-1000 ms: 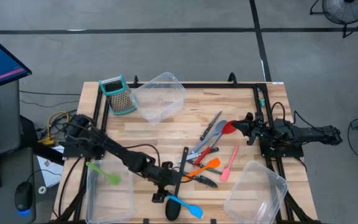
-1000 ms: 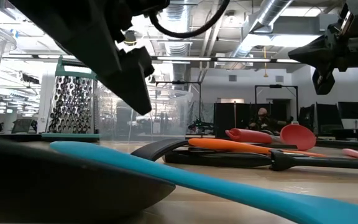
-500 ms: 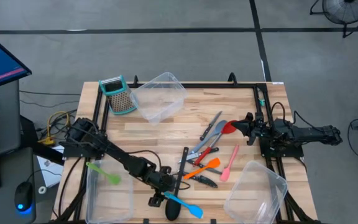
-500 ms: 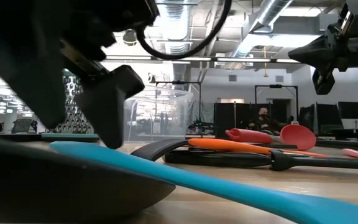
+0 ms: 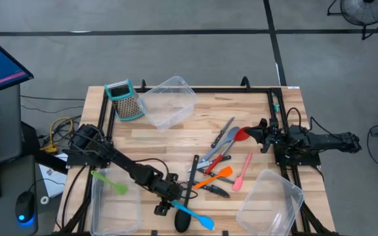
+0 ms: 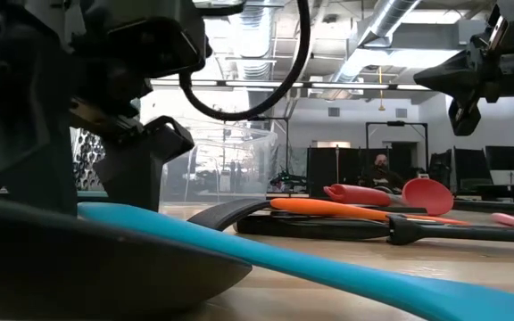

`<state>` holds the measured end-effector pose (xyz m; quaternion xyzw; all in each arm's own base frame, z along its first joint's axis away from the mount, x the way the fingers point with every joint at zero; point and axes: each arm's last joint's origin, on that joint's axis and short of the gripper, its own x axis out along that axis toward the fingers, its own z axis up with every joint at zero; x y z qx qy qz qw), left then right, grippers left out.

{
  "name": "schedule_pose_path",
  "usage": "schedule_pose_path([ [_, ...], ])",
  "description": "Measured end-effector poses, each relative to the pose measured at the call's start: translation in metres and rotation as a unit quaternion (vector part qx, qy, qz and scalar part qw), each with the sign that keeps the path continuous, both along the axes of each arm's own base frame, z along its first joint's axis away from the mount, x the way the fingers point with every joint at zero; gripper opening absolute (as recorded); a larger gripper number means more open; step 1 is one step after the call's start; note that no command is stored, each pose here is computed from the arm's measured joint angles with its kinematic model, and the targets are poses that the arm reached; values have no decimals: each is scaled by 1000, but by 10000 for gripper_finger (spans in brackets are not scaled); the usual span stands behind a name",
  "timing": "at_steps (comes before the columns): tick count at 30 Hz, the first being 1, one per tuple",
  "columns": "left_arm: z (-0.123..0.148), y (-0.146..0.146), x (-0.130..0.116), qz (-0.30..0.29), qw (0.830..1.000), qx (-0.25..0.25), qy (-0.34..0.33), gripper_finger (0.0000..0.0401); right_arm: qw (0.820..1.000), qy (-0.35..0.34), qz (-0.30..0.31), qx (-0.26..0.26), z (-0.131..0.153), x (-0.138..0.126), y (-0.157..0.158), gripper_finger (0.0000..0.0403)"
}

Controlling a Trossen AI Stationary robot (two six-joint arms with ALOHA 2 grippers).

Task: Pick & Place Kitchen Items
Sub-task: Put the blue spatula into the bottom left transparent bin

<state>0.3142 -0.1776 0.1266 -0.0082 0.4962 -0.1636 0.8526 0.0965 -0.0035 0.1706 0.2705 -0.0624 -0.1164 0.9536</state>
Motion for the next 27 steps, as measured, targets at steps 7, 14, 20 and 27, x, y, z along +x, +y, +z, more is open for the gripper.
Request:
schedule_pose_path([
  [7, 1, -2, 0, -4, 1000, 6, -14, 237, 1000, 0, 0, 0, 0, 0, 0, 10],
  [14, 1, -3, 1, -4, 1000, 4, -18, 201, 1000, 0, 0, 0, 0, 0, 0, 10],
  [20, 2, -2, 2, -8, 1000, -6, -17, 161, 1000, 0, 0, 0, 0, 0, 0, 10],
  [27, 2, 0, 4, -8, 1000, -11, -16, 94, 1000, 0, 0, 0, 0, 0, 0, 10],
])
